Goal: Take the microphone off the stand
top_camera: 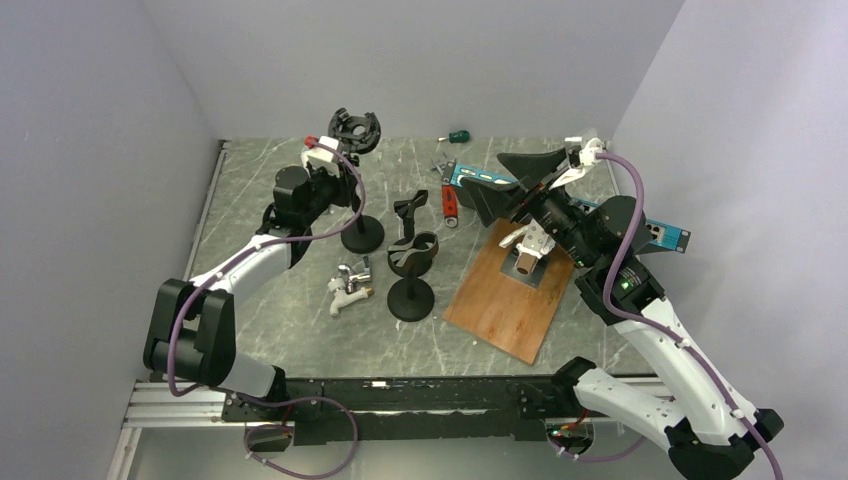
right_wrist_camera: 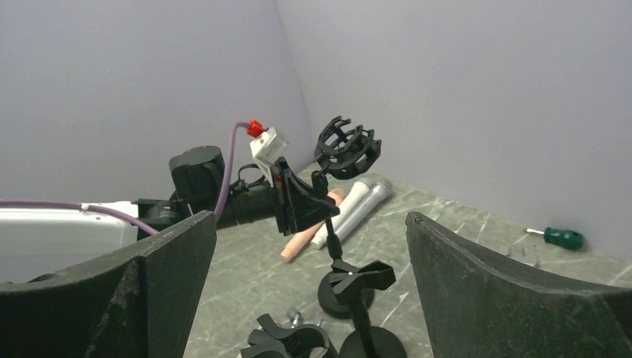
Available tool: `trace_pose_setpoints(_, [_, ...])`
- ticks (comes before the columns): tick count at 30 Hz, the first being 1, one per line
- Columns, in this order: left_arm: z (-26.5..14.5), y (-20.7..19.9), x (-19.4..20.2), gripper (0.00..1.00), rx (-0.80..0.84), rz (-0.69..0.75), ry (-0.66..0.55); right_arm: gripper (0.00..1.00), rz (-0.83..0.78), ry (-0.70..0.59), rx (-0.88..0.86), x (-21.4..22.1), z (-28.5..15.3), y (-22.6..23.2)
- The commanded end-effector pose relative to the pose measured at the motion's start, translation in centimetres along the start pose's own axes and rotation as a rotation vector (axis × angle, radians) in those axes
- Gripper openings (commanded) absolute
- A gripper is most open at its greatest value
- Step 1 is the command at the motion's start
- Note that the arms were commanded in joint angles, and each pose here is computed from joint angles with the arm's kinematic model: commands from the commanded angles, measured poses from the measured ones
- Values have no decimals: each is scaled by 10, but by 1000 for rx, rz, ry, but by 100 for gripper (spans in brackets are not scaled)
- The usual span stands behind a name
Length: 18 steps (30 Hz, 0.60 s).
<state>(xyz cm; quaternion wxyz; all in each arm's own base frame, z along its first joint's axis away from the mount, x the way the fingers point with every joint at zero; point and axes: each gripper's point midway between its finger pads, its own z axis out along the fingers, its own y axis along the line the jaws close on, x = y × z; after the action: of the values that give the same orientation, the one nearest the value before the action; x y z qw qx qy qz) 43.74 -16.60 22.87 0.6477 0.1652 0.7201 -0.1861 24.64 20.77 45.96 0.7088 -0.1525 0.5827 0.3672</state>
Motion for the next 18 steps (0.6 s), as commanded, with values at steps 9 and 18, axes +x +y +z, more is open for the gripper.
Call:
trace_pose_setpoints(9, [-34,-7,-33,85,-41,-166,18,100,38,-45,-63,-11,12,12])
trace_pose_setpoints(18, [-77,-32,-72,84,107,-261,54,100,12,-32,-38,-6,12,6])
